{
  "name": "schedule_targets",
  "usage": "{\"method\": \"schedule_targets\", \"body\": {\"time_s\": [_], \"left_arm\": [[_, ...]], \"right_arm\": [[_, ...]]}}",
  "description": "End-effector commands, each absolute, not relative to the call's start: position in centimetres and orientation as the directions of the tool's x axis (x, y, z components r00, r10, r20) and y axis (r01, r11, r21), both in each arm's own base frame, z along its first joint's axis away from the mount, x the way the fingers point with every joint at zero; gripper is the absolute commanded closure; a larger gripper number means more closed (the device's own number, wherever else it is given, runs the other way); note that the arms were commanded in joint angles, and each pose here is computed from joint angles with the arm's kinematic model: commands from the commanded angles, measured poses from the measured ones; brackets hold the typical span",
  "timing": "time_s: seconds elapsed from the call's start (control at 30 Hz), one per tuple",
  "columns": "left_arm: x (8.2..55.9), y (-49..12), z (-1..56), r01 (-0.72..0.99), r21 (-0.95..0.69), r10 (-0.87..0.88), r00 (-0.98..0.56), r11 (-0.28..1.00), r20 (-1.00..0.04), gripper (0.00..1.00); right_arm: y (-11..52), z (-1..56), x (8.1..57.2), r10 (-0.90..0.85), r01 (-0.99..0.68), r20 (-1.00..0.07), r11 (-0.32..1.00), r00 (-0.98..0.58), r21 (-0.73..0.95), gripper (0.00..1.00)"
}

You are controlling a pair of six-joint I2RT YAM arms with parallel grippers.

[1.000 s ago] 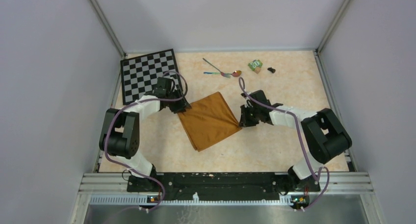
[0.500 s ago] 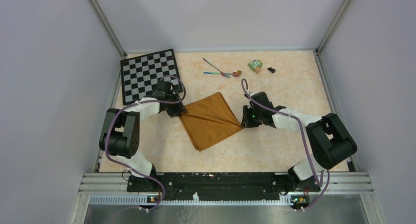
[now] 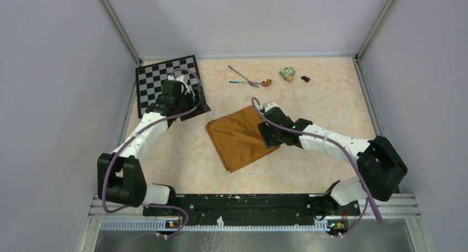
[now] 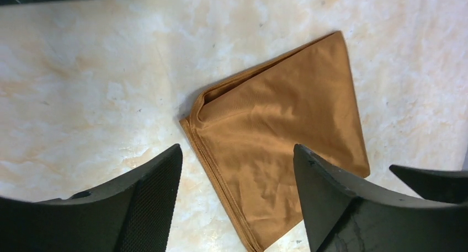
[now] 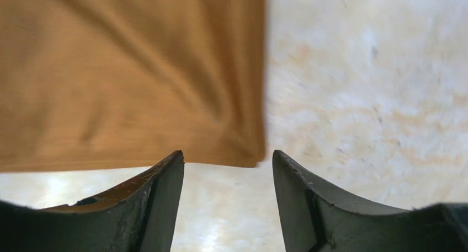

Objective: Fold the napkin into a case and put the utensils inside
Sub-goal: Pick up the lower triangle-folded napkin from the center of the board.

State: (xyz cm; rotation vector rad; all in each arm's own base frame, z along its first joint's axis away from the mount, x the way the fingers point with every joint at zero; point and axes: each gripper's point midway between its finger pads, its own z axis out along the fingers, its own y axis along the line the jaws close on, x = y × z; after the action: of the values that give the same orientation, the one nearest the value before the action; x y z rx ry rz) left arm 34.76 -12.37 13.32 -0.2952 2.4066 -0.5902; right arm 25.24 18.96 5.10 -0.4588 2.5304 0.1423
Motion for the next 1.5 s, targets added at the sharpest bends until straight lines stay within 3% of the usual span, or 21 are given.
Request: {"method": "schedule_targets", "body": {"time_s": [0.0, 0.07, 0.13, 0.4, 0.6, 1.03, 1.23, 1.47], "left_arm": [[34.8, -10.8, 16.7, -0.031, -0.46, -0.336, -0.728, 0.887, -0.598, 0.19], [34.8, -9.6, 17.2, -0.044, -0.491, -0.37, -0.717, 0.87, -0.591, 0.06], [34.8, -8.1, 17.8, -0.066, -0.527, -0.415, -0.703, 0.847, -0.578, 0.02], [34.6, -2.7, 19.4, -0.145, -0.621, -0.566, -0.605, 0.77, -0.561, 0.01], [34.0, -1.3, 19.1, -0.135, -0.649, -0.582, -0.602, 0.748, -0.546, 0.01], [33.6, -1.6, 18.9, -0.099, -0.664, -0.576, -0.6, 0.741, -0.554, 0.01], [33.5, -1.6, 18.8, -0.098, -0.665, -0.577, -0.601, 0.74, -0.553, 0.01], [33.1, -1.8, 18.5, -0.096, -0.667, -0.577, -0.602, 0.739, -0.553, 0.01]], "right_arm": [[23.5, 11.1, 24.8, -0.432, -0.485, -0.634, 0.869, -0.642, -0.1, 0.38], [27.7, 11.0, 21.8, -0.487, -0.605, -0.614, 0.796, -0.621, -0.02, 0.33], [31.0, 10.7, 19.4, -0.524, -0.672, -0.58, 0.739, -0.624, 0.056, 0.32], [38.7, 7.9, 14.8, -0.657, -0.754, -0.43, 0.65, -0.619, 0.092, 0.37], [39.2, 5.4, 14.3, -0.68, -0.735, -0.325, 0.674, -0.658, 0.079, 0.45], [38.1, 1.5, 15.0, -0.71, -0.718, -0.238, 0.693, -0.663, -0.063, 0.45], [36.9, -0.6, 15.0, -0.73, -0.712, -0.202, 0.682, -0.652, -0.166, 0.56], [35.7, -1.5, 15.8, -0.728, -0.688, -0.201, 0.686, -0.656, -0.238, 0.85]]}}
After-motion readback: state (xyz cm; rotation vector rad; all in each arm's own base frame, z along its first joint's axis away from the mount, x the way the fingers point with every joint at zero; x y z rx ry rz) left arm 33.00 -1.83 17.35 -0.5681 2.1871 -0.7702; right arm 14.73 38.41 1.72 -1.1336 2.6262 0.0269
